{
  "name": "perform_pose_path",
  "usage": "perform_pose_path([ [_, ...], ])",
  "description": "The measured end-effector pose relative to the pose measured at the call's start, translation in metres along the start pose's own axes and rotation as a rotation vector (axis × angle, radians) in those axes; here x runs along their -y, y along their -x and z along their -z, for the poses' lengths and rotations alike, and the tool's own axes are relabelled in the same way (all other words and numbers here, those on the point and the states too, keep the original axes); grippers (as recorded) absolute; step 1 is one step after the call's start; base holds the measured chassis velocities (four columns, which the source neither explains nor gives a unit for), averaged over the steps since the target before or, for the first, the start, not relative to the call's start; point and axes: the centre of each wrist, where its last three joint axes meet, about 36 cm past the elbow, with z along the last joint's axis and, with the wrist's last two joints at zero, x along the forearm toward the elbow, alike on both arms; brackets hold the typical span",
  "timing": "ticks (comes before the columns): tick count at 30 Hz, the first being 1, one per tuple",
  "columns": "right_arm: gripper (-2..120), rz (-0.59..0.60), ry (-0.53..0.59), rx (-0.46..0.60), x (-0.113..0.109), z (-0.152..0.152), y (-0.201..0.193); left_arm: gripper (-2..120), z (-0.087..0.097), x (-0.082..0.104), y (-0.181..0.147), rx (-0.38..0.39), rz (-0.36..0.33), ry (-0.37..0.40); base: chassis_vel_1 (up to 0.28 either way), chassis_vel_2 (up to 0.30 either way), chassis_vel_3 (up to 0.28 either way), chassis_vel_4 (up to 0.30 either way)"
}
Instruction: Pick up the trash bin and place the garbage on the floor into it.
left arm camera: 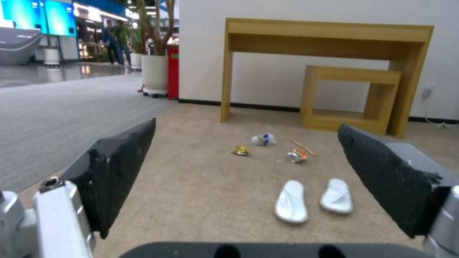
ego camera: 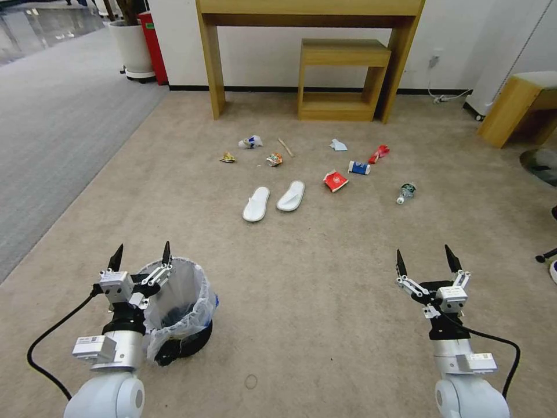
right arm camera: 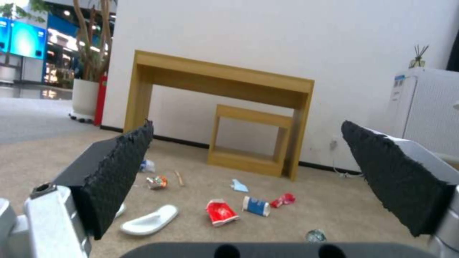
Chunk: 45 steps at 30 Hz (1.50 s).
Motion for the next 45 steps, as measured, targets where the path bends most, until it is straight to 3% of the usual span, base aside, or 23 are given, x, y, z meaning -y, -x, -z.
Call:
perform_pose_path([
  [21,100,-0.002,0.026,-0.037,-0.003,0.005,0.007,100,0.001,-0.006,-0.001,0.005,0.024,0.012,0.0,0.0,0.0,0.0],
  [26,100,-0.01,0.026,-0.023,-0.002,0.009,0.006,100,0.006,-0.004,-0.002,0.017,0.011,0.011,0.0,0.0,0.0,0.0],
  [45,100,0.014,0.018,0.0,-0.004,0.002,0.004,100,0.001,-0.003,0.0,0.004,0.009,0.009,0.0,0.0,0.0,0.0],
])
